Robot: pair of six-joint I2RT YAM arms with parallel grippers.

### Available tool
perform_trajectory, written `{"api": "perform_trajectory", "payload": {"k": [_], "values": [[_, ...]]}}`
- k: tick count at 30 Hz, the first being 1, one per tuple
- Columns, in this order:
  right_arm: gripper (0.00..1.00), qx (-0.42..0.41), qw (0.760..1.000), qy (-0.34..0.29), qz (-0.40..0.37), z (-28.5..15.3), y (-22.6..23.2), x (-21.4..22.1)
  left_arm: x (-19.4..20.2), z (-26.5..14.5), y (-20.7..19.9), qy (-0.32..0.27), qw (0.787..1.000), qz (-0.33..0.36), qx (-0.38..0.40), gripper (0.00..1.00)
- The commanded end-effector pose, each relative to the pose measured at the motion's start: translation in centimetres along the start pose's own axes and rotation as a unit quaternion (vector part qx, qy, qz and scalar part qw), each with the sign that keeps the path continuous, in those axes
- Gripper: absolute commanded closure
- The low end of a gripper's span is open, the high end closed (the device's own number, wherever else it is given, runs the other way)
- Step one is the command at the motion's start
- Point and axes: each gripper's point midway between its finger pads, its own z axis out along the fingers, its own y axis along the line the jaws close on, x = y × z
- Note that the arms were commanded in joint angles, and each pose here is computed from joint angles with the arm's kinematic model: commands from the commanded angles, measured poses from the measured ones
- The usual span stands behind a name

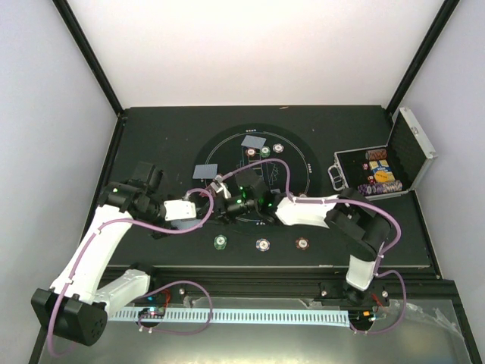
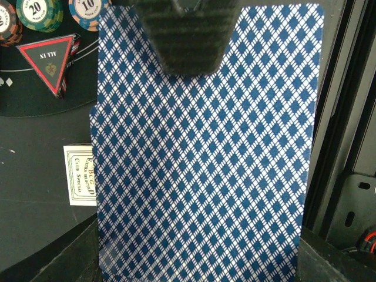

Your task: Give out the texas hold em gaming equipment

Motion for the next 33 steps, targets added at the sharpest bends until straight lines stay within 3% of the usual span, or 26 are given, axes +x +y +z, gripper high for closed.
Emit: {"api": "perform_trajectory", "payload": {"k": [1, 6, 12, 22, 26, 33], "values": [[0.82, -0.027, 0.999, -0.014, 0.010, -1.1, 1.5, 0.1, -0.4, -0.6, 0.5, -0.009, 1.000, 0.008, -0.018, 0.98], [0.99, -0.051, 0.998, -0.019, 0.010, -1.8, 3.1, 0.3, -0.4, -0.6, 0.7, -0.007, 1.000, 0.007, -0.017, 0.98], [0.99, -0.056, 0.998, -0.026, 0.016, -3.3, 2.8, -0.2, -0.3, -0.5, 0.7, -0.004, 1.000, 0.007, -0.016, 0.98], [0.99, -0.010, 0.997, -0.074, 0.028, -10.7, -1.1, -5.0, -0.2, -0.7, 0.8, 0.000, 1.000, 0.010, -0.020, 0.98], [0.99, 0.019, 0.994, -0.105, 0.030, -14.4, -2.8, -9.4, -0.2, -0.6, 0.8, 0.002, 1.000, 0.010, -0.019, 0.98], [0.99, 0.075, 0.979, -0.183, 0.046, -21.5, -7.6, -21.2, -0.7, -0.7, 0.8, -0.007, 1.000, 0.002, -0.010, 0.98]]}}
